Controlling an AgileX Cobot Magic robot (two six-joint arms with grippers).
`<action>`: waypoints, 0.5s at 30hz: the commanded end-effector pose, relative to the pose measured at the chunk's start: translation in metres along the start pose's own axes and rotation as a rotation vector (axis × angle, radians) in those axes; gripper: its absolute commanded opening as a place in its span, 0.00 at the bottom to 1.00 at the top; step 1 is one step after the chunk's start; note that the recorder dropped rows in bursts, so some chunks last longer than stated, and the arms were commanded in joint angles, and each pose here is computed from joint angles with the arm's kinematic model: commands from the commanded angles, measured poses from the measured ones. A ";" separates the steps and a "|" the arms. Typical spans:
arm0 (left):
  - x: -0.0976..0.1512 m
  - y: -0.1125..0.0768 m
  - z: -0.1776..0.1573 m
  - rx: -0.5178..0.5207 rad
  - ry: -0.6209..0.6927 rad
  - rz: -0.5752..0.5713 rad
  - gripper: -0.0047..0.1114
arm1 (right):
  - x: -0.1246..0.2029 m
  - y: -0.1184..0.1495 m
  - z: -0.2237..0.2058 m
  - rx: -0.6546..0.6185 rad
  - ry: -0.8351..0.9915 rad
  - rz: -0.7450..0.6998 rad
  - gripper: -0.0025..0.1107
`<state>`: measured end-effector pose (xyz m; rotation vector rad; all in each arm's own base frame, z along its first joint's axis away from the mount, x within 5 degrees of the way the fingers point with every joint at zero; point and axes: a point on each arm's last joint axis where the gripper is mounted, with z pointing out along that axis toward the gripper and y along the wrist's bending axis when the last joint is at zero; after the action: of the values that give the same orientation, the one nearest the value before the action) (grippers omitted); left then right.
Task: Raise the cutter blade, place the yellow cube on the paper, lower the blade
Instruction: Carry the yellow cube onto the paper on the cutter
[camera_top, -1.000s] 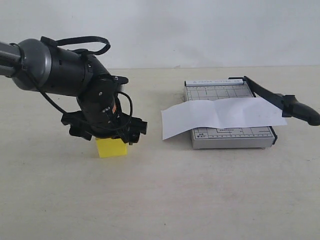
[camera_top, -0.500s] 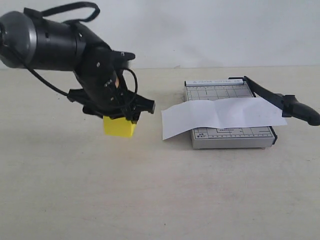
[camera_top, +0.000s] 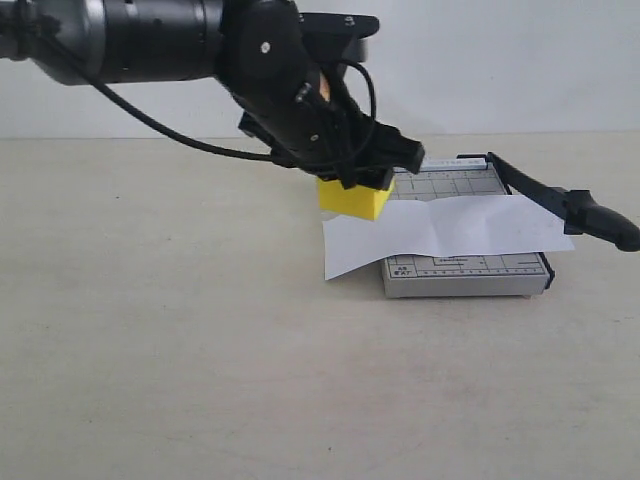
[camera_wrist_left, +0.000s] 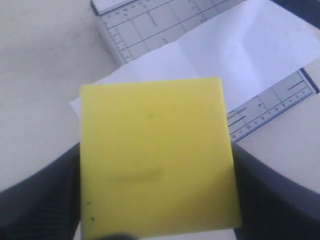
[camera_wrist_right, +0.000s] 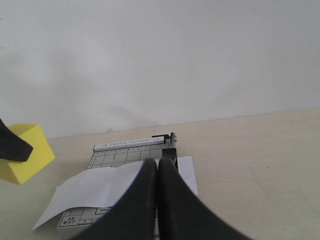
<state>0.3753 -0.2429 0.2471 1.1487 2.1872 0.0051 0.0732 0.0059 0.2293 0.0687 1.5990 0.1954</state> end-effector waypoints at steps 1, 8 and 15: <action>-0.021 -0.018 0.015 0.021 -0.043 0.036 0.08 | 0.000 0.000 -0.001 0.000 -0.005 -0.006 0.02; -0.045 -0.033 0.040 0.047 -0.026 0.092 0.08 | 0.000 0.000 -0.001 0.000 -0.005 -0.006 0.02; -0.057 -0.034 0.061 0.047 -0.018 0.099 0.08 | 0.000 0.000 -0.001 0.000 -0.005 -0.006 0.02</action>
<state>0.4036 -0.3167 0.2222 1.2664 2.1297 -0.0172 0.0732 0.0059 0.2293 0.0687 1.5990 0.1954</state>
